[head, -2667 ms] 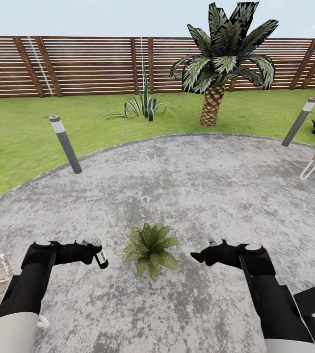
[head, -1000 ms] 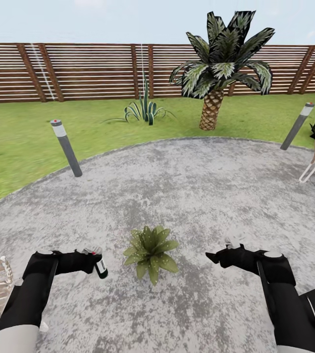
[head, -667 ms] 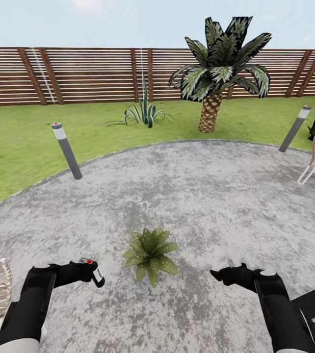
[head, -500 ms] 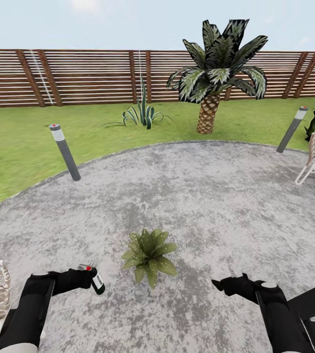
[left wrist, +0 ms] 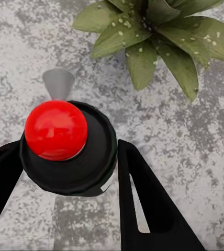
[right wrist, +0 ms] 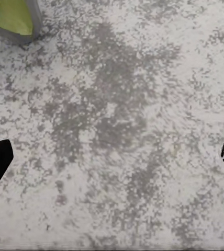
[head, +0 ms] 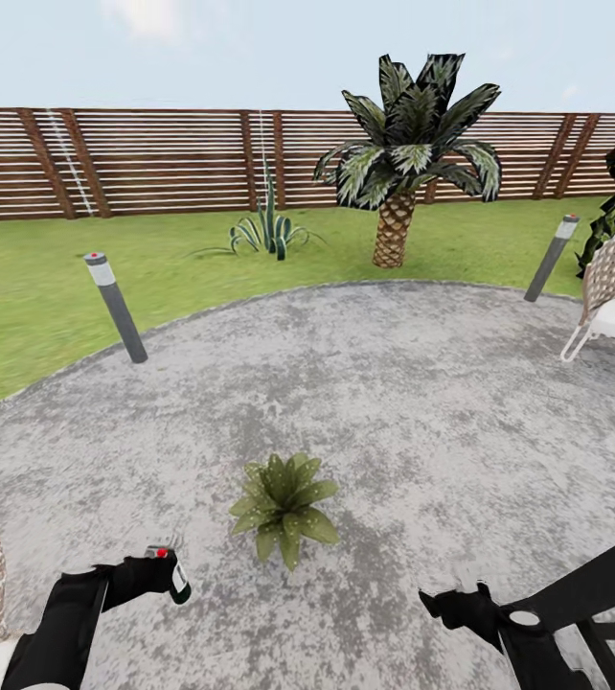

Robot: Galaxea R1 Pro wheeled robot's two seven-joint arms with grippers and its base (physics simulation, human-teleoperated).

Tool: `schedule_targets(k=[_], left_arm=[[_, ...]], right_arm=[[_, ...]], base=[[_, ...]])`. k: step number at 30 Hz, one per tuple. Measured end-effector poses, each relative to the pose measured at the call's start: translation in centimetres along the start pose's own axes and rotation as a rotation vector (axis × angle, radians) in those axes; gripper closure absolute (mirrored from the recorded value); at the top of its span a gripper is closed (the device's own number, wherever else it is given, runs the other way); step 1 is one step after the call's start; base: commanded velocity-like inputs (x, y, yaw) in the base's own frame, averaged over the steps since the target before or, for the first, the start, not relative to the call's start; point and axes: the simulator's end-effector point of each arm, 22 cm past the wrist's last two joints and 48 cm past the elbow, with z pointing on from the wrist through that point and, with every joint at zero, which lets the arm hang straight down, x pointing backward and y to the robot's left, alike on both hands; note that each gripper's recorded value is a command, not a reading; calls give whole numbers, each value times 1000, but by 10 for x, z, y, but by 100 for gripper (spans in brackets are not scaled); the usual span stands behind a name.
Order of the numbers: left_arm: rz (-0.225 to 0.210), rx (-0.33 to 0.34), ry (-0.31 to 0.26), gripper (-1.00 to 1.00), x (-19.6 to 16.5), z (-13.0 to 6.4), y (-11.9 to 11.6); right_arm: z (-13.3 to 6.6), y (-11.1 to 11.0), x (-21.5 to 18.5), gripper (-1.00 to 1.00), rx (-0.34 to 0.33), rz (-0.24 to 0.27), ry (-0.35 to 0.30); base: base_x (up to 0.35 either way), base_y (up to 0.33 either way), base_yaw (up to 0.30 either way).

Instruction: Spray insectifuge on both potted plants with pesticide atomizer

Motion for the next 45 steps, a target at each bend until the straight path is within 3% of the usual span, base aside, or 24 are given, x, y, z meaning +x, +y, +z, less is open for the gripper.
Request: schedule_targets(k=[2,5,16,31,45], left_arm=[[-14,-14,2,100,6,4,1],[-34,-7,-39,100,7,6,-1],[-36,-10,-57,100,7,2,3],[-36,-13,-53,100,11,2,5],[-38,-10,-50,100,13,3,2]], right_arm=[[3,2,14,-100,6,-6,1],[6,6,26,-100,9,-7,0],[6,8,29,-100,5,-11,0],[10,61,101,-100,-107,44,121],[9,67,111,-100,-122,53,142]], base=[[0,0,-89],[0,0,-89],[0,0,-31],[0,0,0],[0,0,0]])
